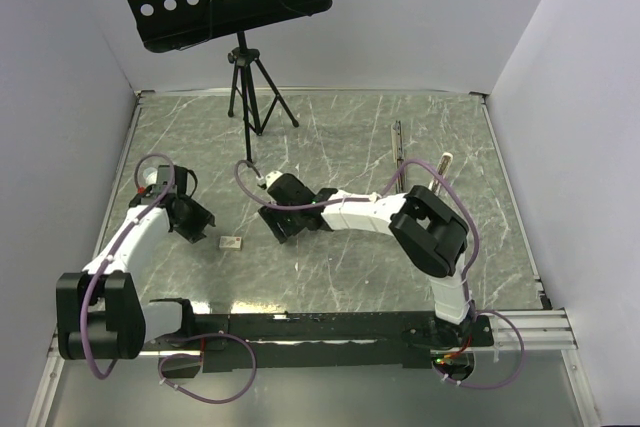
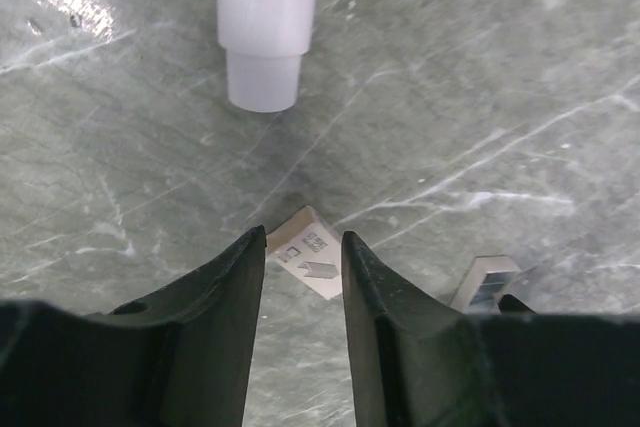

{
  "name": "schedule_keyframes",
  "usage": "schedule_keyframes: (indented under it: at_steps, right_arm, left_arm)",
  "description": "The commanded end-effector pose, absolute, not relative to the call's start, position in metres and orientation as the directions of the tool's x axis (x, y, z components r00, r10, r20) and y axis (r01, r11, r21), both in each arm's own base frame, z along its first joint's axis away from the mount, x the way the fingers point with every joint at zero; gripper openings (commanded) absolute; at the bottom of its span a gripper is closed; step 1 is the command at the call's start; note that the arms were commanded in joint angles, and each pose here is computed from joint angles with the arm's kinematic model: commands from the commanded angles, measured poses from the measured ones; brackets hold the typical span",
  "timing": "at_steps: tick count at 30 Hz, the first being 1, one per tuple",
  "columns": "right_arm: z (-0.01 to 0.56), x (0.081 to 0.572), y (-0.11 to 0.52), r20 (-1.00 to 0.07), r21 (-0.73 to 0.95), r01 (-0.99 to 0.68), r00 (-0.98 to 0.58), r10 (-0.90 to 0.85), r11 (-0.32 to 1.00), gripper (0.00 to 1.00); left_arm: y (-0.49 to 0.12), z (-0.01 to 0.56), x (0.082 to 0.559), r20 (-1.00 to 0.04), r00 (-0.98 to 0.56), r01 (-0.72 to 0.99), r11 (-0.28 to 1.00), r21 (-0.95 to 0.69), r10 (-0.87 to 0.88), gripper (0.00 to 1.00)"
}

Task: Unload the staples from the stapler

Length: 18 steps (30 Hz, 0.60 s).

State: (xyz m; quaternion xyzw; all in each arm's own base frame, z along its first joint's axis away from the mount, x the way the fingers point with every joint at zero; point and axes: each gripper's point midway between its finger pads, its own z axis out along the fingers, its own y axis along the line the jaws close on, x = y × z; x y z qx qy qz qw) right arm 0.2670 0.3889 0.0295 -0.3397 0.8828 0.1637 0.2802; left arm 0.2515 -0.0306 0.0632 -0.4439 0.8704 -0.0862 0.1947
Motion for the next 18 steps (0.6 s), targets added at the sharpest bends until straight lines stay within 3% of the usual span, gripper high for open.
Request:
schedule_keyframes:
  at_steps: [1,18]
  right_arm:
    - [0.042,0.276,0.388,-0.656,0.041,-0.679,-0.572,-0.493,0.733,0.68]
    - [0.038,0.268,0.393,-0.680,0.002,-0.699,-0.526,-0.512,0.716,0.54]
  left_arm:
    - [-0.033,0.055,0.242,-0.213,-0.537,-0.763,0.578,-0.290,-0.816,0.40]
    - [-0.039,0.052,0.242,-0.195,-0.539,-0.736,0.571,-0.364,-0.819,0.37]
